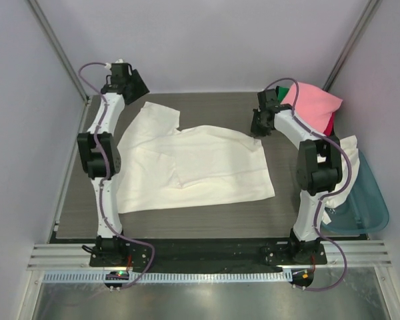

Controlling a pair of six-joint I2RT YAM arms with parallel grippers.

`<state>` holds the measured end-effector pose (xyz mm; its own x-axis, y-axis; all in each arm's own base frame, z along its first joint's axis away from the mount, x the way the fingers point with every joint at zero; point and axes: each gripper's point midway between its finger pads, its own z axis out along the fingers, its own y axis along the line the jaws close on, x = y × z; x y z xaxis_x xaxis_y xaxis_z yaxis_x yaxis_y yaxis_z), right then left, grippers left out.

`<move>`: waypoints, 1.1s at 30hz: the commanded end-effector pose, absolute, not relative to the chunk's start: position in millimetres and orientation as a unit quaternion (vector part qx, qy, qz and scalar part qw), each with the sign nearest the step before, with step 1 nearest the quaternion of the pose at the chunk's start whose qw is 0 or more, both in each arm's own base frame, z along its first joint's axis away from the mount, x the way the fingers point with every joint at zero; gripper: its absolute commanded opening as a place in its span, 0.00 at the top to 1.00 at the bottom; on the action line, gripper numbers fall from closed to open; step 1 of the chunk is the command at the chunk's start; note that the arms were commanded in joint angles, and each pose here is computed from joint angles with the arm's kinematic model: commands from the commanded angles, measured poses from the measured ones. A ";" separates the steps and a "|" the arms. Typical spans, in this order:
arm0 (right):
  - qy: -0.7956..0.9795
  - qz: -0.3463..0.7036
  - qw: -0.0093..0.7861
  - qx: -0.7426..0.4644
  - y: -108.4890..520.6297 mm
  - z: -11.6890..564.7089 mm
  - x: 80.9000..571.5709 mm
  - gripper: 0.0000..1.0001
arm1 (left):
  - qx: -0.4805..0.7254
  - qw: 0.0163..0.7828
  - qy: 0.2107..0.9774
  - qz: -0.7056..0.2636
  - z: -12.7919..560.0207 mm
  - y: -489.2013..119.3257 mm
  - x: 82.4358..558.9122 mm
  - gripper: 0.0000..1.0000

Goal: Fold and stack the t-shirts
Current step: Fold the tshirt

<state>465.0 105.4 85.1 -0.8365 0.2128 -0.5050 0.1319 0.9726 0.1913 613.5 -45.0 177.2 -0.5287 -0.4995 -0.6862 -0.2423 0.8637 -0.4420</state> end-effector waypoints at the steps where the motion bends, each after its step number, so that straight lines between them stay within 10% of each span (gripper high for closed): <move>1: 0.948 0.098 0.292 0.079 114.4 98.1 467.6 0.99 | -0.200 0.444 0.869 -0.090 163.9 -26.1 641.5 0.35; 20: 0.936 0.149 0.307 0.087 131.2 95.7 434.0 0.99 | -0.212 0.479 0.849 -0.061 57.0 -34.4 705.0 0.28; 33: 0.939 0.149 0.297 0.090 130.9 84.1 428.7 0.99 | -0.210 0.458 0.859 -0.087 48.3 -53.3 698.1 0.84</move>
